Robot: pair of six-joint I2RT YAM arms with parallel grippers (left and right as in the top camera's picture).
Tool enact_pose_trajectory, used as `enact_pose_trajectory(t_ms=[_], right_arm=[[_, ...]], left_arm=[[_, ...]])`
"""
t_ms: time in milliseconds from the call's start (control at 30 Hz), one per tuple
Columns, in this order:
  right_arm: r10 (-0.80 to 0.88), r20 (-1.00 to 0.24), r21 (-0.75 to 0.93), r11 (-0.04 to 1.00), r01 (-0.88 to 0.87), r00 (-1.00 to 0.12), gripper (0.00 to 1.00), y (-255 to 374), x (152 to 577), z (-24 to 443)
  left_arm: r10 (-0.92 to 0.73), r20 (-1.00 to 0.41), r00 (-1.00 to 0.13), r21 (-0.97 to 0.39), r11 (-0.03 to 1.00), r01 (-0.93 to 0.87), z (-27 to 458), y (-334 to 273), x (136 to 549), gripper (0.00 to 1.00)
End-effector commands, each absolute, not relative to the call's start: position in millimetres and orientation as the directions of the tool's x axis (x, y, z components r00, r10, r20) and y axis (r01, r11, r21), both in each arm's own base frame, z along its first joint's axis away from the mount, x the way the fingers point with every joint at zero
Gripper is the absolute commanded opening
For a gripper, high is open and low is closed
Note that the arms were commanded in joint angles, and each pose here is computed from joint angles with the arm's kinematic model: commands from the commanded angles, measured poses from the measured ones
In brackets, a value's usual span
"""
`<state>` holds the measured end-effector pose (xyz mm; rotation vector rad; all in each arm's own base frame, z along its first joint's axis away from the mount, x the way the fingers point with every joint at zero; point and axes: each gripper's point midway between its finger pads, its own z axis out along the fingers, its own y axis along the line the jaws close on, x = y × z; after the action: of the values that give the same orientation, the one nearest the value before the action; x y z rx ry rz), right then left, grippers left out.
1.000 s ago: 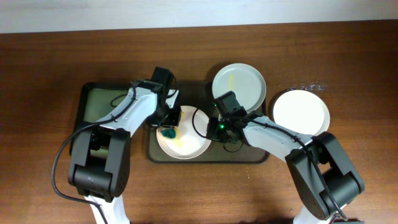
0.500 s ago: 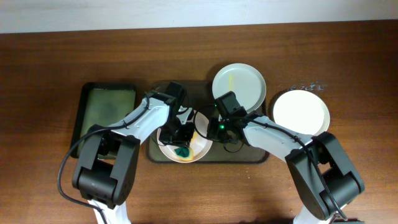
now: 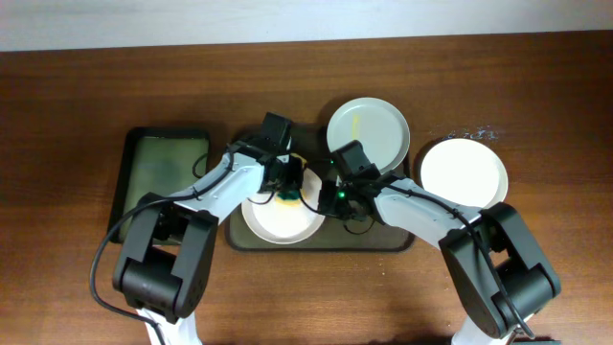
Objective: Clean dirty plates on tray and stack at the side
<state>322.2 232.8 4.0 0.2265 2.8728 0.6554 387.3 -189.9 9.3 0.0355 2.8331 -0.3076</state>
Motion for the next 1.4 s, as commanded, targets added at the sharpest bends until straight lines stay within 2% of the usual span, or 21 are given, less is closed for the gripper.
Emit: enact_pose_trajectory(t_ms=[0,167,233,333,367,400,467,567,700,767,900,1000,1100,1233,1367], right_arm=[[0.206,-0.1,0.413,0.899,0.148,-0.974,0.04,224,317,-8],[0.248,-0.069,0.396,0.896,0.202,-0.966,0.04,208,319,-11],[0.248,-0.069,0.397,0.896,0.201,-0.966,0.04,209,319,-11],[0.246,-0.068,0.397,0.896,0.2,-0.967,0.04,209,318,-11],[0.246,-0.067,0.396,0.896,0.2,-0.967,0.04,209,318,-11],[0.246,-0.067,0.395,0.896,0.201,-0.967,0.04,209,318,-11],[0.246,-0.067,0.395,0.896,0.201,-0.967,0.04,209,318,-11],[0.246,-0.067,0.395,0.896,0.201,-0.967,0.04,209,318,-11],[0.246,-0.067,0.395,0.896,0.201,-0.967,0.04,209,318,-11],[0.246,-0.067,0.395,0.896,0.201,-0.967,0.04,209,318,-11],[0.246,-0.067,0.395,0.896,0.201,-0.967,0.04,209,318,-11],[0.246,-0.067,0.395,0.896,0.201,-0.967,0.04,209,318,-11],[0.246,-0.067,0.395,0.897,0.201,-0.967,0.04,209,318,-11],[0.246,-0.067,0.394,0.897,0.201,-0.967,0.04,208,318,-11],[0.246,-0.067,0.394,0.897,0.201,-0.967,0.04,209,318,-11]], left_arm=[[-0.06,-0.411,-0.91,0.119,0.986,-0.119,1,-123,408,0.0],[-0.023,-0.404,-0.915,0.303,0.94,-0.157,6,-89,398,0.0],[0.05,-0.317,-0.947,0.325,0.944,-0.059,1,-90,384,0.0],[0.189,-0.168,-0.967,0.201,0.967,0.154,-13,-115,361,0.0],[0.255,-0.124,-0.959,0.106,0.964,0.243,-16,-132,351,0.0],[0.361,-0.089,-0.928,-0.037,0.93,0.366,-18,-155,336,0.0],[0.489,-0.079,-0.868,-0.217,0.842,0.494,-14,-182,315,0.0],[0.597,-0.09,-0.797,-0.44,0.695,0.569,-1,-209,282,0.0],[0.605,-0.083,-0.792,-0.467,0.679,0.567,1,-211,277,0.0],[0.585,-0.101,-0.805,-0.432,0.703,0.565,-1,-210,287,0.0],[0.417,-0.137,-0.898,-0.213,0.873,0.438,-11,-188,334,0.0],[0.284,-0.245,-0.927,-0.009,0.955,0.295,-6,-163,378,0.0],[0.13,-0.372,-0.919,0.148,0.986,0.079,5,-133,409,0.0],[-0.033,-0.434,-0.9,0.305,0.935,-0.182,15,-89,406,0.0],[-0.028,-0.286,-0.958,0.286,0.951,-0.114,2,-93,375,0.0]])
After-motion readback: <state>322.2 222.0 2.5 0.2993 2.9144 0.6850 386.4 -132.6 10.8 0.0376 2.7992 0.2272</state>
